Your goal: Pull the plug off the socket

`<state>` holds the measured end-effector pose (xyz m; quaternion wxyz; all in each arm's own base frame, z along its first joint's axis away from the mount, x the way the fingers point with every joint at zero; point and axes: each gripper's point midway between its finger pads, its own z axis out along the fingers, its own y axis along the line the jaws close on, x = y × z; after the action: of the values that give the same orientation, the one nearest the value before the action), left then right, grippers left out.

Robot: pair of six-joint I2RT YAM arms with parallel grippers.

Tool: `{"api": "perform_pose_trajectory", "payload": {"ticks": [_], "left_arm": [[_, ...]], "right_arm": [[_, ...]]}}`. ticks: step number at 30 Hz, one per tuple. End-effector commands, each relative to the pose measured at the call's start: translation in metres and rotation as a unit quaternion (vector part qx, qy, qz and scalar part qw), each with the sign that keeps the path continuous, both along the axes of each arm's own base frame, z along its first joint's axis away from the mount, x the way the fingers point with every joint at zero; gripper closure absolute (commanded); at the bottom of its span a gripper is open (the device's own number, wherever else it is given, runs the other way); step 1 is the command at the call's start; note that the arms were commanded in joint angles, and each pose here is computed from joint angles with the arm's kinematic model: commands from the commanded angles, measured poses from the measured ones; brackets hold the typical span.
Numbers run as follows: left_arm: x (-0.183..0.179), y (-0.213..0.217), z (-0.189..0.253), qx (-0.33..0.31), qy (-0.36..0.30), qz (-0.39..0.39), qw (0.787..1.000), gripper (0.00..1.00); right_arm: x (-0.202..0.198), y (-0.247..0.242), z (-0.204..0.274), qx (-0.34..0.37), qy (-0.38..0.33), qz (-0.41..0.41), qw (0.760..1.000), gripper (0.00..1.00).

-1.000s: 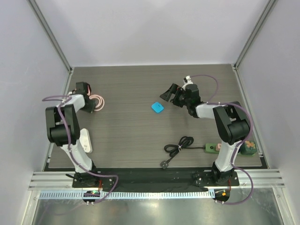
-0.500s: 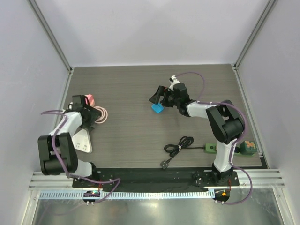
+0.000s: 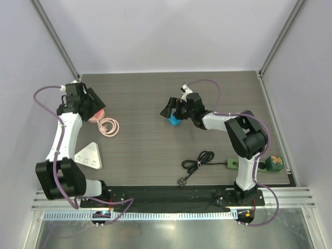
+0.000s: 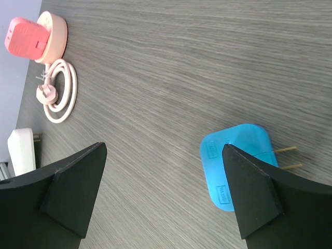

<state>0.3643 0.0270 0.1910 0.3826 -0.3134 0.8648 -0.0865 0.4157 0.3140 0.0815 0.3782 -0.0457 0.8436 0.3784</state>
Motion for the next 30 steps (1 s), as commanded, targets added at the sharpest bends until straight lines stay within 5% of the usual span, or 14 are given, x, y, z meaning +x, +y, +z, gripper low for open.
{"api": "perform_pose_trajectory", "payload": {"ticks": [1,8,24,30], "left_arm": [[-0.009,-0.003,-0.022,0.036,0.081,-0.092,0.992,0.3],[0.006,0.034,-0.027,0.155,0.12,-0.074,0.978,0.27],[0.071,0.05,-0.064,0.183,0.169,-0.071,0.966,0.27],[0.069,0.053,-0.088,0.186,0.202,-0.069,0.959,0.28]], "right_arm": [[0.007,0.013,0.02,0.008,-0.038,0.018,0.999,0.0],[0.007,0.018,0.021,0.019,-0.035,0.028,0.999,0.0],[0.006,0.021,0.024,0.028,-0.034,0.036,0.998,0.0],[0.005,0.022,0.024,0.03,-0.032,0.038,0.998,0.0]]}}
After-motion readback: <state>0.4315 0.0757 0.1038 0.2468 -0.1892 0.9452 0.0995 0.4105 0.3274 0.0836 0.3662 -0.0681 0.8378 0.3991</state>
